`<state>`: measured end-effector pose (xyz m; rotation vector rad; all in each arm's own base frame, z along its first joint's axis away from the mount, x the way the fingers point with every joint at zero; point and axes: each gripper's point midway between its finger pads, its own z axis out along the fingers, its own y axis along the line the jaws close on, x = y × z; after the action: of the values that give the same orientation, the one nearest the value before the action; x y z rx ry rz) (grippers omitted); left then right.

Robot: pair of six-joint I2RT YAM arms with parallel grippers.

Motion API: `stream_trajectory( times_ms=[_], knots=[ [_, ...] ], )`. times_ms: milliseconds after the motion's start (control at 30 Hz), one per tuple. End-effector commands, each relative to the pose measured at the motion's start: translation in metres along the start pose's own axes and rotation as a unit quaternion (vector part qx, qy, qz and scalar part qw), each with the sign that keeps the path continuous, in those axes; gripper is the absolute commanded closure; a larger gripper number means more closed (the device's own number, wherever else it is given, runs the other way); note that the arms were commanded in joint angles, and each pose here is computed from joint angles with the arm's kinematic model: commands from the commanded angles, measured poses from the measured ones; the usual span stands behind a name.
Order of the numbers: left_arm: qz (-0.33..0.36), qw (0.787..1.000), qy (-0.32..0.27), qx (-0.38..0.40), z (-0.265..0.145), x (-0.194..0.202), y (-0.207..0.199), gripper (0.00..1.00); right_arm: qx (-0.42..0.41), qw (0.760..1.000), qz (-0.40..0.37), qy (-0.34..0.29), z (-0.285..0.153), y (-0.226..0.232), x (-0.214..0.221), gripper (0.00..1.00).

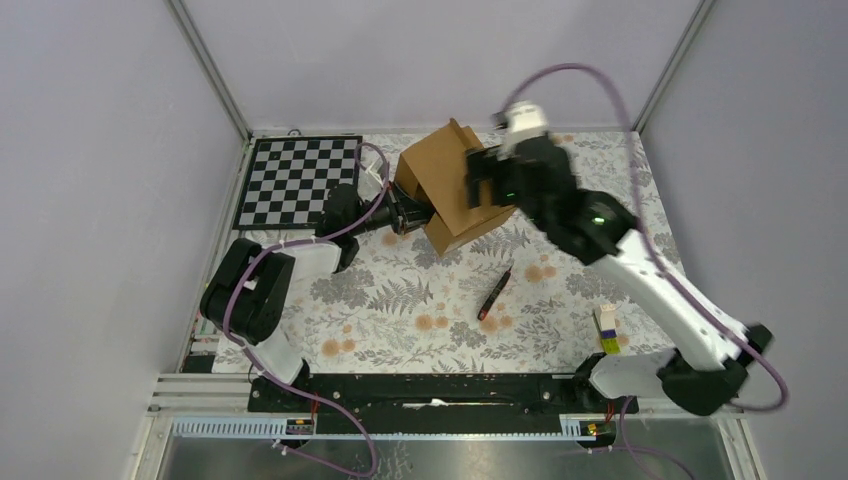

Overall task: Unpack the express box
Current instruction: Pour the product at the center of the board.

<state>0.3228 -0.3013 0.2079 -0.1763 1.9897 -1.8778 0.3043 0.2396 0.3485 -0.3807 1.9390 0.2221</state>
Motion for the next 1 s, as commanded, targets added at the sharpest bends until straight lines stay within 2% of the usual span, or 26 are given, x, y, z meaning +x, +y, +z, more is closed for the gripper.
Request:
stream_trajectory(
  times_ms=[0,100,233,267,333,367,467,500,567,667,733,767,867,900,933,967],
  knots=[
    [0.165,0.983,-0.018,0.081,-0.002,-0.013,-0.057,1.00,0.008,0.985,0.172,-0.018,-0.011,-0.065,0.004,0.00],
    [0.270,0.957,-0.101,0.015,-0.001,-0.039,-0.060,1.00,0.016,0.968,0.250,-0.012,-0.005,-0.091,0.020,0.00],
    [0.379,0.890,-0.247,-0.054,-0.024,-0.077,-0.084,1.00,0.023,0.938,0.346,0.025,0.017,-0.108,0.048,0.00],
    [0.409,0.863,-0.291,-0.060,-0.037,-0.083,-0.100,1.00,0.026,0.926,0.373,0.043,0.024,-0.112,0.061,0.00],
    [0.447,0.824,-0.339,-0.077,-0.050,-0.087,-0.115,1.00,0.015,0.904,0.422,0.072,0.041,-0.113,0.084,0.00],
    [0.474,0.797,-0.364,-0.092,-0.055,-0.087,-0.123,1.00,-0.005,0.897,0.435,0.074,0.051,-0.109,0.088,0.00],
    [0.556,0.712,-0.406,-0.135,-0.058,-0.072,-0.140,1.00,-0.066,0.876,0.470,0.083,0.076,-0.091,0.087,0.00],
    [0.571,0.691,-0.420,-0.143,-0.058,-0.067,-0.141,1.00,-0.099,0.869,0.478,0.084,0.084,-0.082,0.078,0.01],
    [0.610,0.647,-0.426,-0.167,-0.052,-0.057,-0.138,1.00,-0.142,0.862,0.478,0.088,0.098,-0.069,0.063,0.00],
    [0.669,0.567,-0.426,-0.222,-0.042,-0.046,-0.115,1.00,-0.203,0.870,0.444,0.073,0.106,-0.049,0.034,0.00],
    [0.698,0.518,-0.429,-0.244,-0.041,-0.037,-0.103,1.00,-0.185,0.890,0.412,0.066,0.108,-0.053,0.027,0.00],
    [0.713,0.499,-0.422,-0.253,-0.038,-0.031,-0.098,1.00,-0.171,0.903,0.389,0.059,0.110,-0.059,0.026,0.00],
    [0.744,0.479,-0.389,-0.257,-0.023,-0.019,-0.082,1.00,-0.155,0.923,0.349,0.052,0.118,-0.067,0.027,0.01],
    [0.762,0.461,-0.373,-0.261,-0.018,-0.013,-0.077,1.00,-0.162,0.926,0.338,0.052,0.122,-0.066,0.028,0.01],
    [0.783,0.433,-0.357,-0.267,-0.014,-0.006,-0.079,1.00,-0.165,0.928,0.330,0.048,0.125,-0.066,0.029,0.00],
    [0.796,0.421,-0.350,-0.259,-0.012,0.001,-0.082,1.00,-0.169,0.930,0.323,0.048,0.129,-0.065,0.030,0.00]
  ],
)
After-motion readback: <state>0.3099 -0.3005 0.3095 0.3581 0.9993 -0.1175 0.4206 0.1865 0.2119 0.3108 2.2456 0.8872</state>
